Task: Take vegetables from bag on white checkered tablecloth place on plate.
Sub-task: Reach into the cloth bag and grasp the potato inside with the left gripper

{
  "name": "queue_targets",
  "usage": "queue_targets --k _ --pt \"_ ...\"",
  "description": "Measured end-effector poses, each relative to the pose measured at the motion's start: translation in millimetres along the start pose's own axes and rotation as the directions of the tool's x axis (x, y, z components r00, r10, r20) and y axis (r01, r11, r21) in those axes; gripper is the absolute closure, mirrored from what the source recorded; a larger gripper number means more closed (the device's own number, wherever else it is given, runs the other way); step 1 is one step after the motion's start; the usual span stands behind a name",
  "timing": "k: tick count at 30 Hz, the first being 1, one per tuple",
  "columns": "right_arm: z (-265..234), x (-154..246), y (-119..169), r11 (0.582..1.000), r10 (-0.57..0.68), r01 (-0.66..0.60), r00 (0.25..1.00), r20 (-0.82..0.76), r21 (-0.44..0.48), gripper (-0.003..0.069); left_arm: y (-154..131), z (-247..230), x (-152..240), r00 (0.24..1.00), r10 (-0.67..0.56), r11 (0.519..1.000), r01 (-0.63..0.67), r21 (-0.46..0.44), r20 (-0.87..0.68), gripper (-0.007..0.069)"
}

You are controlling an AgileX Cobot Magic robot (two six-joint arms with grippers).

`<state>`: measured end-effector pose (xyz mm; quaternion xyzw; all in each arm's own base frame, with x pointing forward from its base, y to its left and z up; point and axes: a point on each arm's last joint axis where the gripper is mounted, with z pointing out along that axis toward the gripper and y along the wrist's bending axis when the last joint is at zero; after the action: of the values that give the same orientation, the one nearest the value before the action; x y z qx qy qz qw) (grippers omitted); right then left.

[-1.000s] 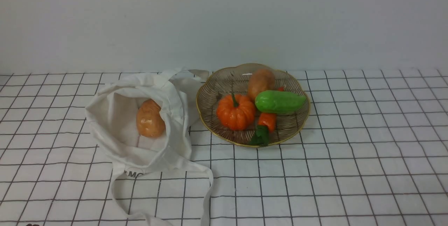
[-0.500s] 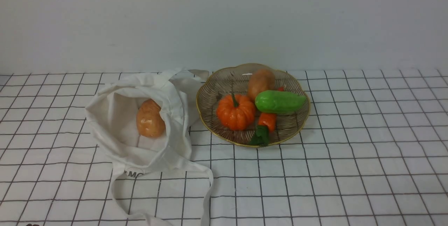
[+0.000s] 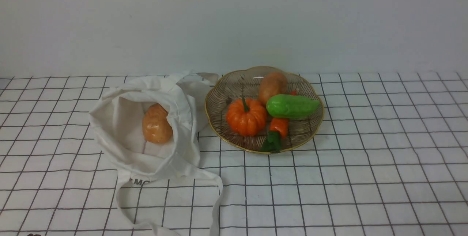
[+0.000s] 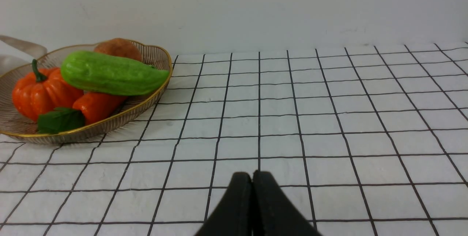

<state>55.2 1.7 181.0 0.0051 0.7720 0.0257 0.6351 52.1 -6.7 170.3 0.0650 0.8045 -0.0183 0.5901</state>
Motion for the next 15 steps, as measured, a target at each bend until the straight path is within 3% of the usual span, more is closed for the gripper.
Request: queue_targets --k 5,8,10,12,14,15 --pt "0.0 0.0 0.0 1.0 0.0 0.0 1.0 0.0 0.0 0.0674 -0.4 0.0 0.0 1.0 -0.014 1.0 0.014 0.004 0.0 0.0633" --pt "0.0 0.0 0.0 1.0 0.0 0.0 1.0 0.0 0.0 0.0674 -2.1 0.0 -0.3 0.996 -0.092 0.995 0.092 0.024 0.001 0.0633" --pt "0.0 0.0 0.0 1.0 0.0 0.0 1.0 0.0 0.0 0.0674 -8.5 -0.4 -1.4 0.931 -0.365 0.926 0.365 0.093 -0.02 0.0633" --pt "0.0 0.0 0.0 1.0 0.0 0.0 1.0 0.0 0.0 0.0674 -15.7 -1.5 -3.8 0.769 -0.635 0.753 0.638 0.16 -0.079 0.0633" --pt "0.0 0.0 0.0 1.0 0.0 0.0 1.0 0.0 0.0 0.0674 -21.0 -2.7 -7.0 0.594 -0.792 0.565 0.801 0.198 -0.141 0.0633" --pt "0.0 0.0 0.0 1.0 0.0 0.0 1.0 0.0 0.0 0.0674 -24.2 -3.8 -9.5 0.47 -0.862 0.431 0.876 0.215 -0.188 0.0633"
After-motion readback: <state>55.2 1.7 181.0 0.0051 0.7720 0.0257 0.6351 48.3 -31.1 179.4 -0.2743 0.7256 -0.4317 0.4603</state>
